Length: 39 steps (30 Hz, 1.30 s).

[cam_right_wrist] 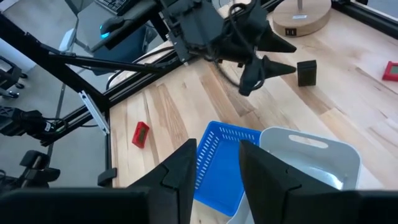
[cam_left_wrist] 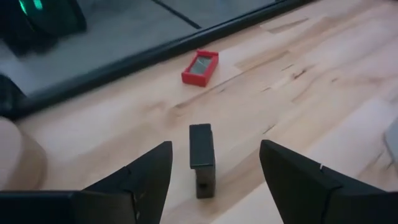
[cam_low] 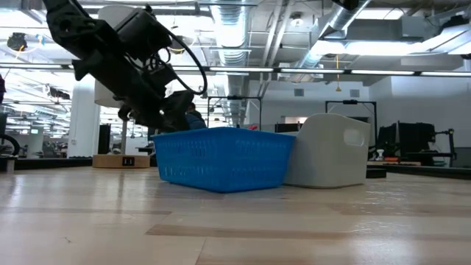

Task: Pick & Place Office items
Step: Put the left black digital timer into the blue bin

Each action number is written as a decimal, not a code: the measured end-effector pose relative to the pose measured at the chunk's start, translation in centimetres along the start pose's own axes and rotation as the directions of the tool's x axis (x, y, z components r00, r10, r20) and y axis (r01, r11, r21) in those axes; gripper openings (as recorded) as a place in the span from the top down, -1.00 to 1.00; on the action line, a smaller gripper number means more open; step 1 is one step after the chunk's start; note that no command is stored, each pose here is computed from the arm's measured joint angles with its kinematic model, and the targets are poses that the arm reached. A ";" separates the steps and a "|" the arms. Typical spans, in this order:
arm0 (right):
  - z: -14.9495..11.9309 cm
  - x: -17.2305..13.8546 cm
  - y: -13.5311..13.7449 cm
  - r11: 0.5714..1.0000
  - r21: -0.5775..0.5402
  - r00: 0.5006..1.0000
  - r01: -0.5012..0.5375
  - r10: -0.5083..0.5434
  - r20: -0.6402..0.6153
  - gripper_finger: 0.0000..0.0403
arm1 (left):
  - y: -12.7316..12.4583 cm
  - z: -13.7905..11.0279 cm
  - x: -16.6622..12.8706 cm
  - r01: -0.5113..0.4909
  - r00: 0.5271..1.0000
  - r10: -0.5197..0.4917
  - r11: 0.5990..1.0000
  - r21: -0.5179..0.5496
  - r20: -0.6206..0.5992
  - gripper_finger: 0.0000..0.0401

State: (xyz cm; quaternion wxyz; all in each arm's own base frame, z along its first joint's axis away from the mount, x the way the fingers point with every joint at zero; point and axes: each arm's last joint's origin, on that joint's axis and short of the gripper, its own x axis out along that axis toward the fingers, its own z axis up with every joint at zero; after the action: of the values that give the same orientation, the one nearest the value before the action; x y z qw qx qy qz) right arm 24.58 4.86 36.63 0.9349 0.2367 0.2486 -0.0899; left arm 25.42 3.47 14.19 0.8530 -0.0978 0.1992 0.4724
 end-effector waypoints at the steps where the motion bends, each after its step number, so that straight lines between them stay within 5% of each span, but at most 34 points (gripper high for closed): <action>1: 0.0 0.0 0.0 1.000 -0.003 1.000 0.000 0.000 0.000 0.44 | 0.2 0.1 0.3 0.008 1.000 -0.009 0.999 -0.036 -0.013 -0.18; 22: 0.0 0.0 0.3 1.000 0.003 1.000 -0.019 0.019 0.007 0.44 | 0.2 -1.2 3.1 0.041 0.997 -0.049 0.991 -0.125 -0.060 -0.14; 39: -0.3 -0.2 1.0 0.999 0.010 0.999 -0.054 0.053 0.007 0.44 | 0.8 -0.4 4.3 0.040 0.999 -0.043 0.979 -0.201 -0.015 0.71</action>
State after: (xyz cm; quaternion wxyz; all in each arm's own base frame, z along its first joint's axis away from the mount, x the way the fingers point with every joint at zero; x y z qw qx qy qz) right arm 24.53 5.89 36.91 0.9366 0.2477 0.2386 -0.0669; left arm 26.68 7.07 12.00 0.8465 -0.1919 0.1567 0.4711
